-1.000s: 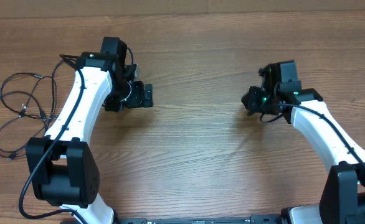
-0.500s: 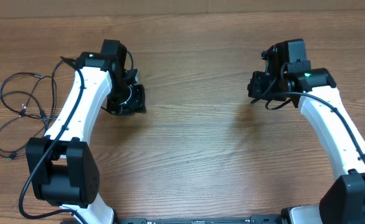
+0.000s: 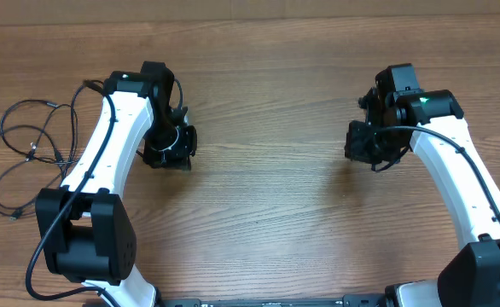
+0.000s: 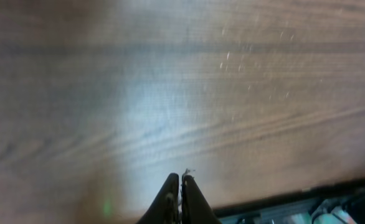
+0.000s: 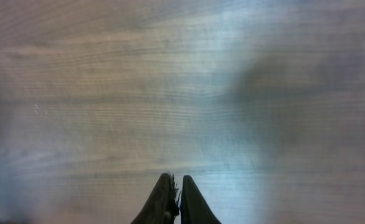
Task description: Untangle cables
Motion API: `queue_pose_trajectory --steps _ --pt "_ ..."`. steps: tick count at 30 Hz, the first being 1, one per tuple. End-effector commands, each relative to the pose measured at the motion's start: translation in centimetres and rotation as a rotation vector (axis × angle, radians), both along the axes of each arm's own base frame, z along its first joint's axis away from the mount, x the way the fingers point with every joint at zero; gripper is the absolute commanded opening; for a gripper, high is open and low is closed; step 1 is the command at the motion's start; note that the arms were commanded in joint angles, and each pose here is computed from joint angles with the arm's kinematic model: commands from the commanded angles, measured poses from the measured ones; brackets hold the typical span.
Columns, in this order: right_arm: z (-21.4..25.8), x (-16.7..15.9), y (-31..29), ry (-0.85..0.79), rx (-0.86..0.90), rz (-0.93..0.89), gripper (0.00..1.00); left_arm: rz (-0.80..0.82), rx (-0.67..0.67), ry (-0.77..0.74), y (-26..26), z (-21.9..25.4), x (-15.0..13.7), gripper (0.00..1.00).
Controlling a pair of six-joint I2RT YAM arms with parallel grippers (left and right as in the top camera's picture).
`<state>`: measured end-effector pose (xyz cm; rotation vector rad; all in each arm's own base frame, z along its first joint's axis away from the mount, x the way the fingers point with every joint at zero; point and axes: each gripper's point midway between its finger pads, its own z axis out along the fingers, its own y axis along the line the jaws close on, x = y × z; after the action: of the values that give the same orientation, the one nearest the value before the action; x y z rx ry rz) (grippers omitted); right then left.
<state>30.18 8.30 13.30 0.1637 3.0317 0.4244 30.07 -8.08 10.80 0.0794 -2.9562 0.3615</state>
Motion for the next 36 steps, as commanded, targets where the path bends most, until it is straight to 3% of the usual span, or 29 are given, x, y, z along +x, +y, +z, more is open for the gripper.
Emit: queue_pose_trajectory --steps 1,6,13,18,23,26,28,29,30,31,32,36 --pt "1.5 -1.6 0.3 0.032 0.022 0.009 0.04 -0.005 -0.006 0.104 -0.2 0.8 -2.4 0.04" --pt "1.9 -3.8 0.1 0.104 0.019 0.009 0.04 -0.026 0.003 0.23 0.2 1.9 -5.5 0.05" --pt "5.8 -4.9 0.0 -0.048 0.039 0.003 0.04 -0.067 -0.008 0.192 -0.1 4.3 -7.3 0.05" --pt "8.7 -5.4 -0.2 -0.247 0.059 0.006 0.04 -0.111 -0.023 -0.006 -1.2 6.1 -7.9 0.04" --pt "10.9 -6.8 -0.7 -0.465 0.069 0.002 0.05 -0.135 -0.021 -0.338 -1.7 7.7 -7.7 0.04" --pt "11.7 -7.7 -1.4 -0.552 0.05 -0.011 0.13 -0.134 0.001 -0.542 -1.0 9.0 -7.8 0.05" --pt "12.0 -8.2 -2.0 -0.601 0.022 -0.027 0.26 -0.122 0.008 -0.644 -0.5 10.1 -7.7 0.05" --pt "12.2 -8.4 -2.3 -0.618 0.012 -0.033 0.52 -0.115 0.015 -0.688 -0.2 10.6 -7.6 0.15" --pt "12.4 -8.4 -2.5 -0.637 0.002 -0.039 1.0 -0.106 0.029 -0.737 0.1 11.3 -7.4 0.43" --pt "12.6 -8.4 -2.7 -0.645 -0.004 -0.043 1.0 -0.101 0.035 -0.759 0.3 11.7 -7.3 0.81" --pt "12.8 -8.3 -3.0 -0.66 -0.018 -0.052 1.0 -0.09 0.049 -0.805 0.6 12.4 -6.9 1.0" --pt "12.6 -8.1 -3.1 -0.653 -0.031 -0.057 1.0 -0.075 0.074 -0.844 1.0 13.0 -6.3 1.0"
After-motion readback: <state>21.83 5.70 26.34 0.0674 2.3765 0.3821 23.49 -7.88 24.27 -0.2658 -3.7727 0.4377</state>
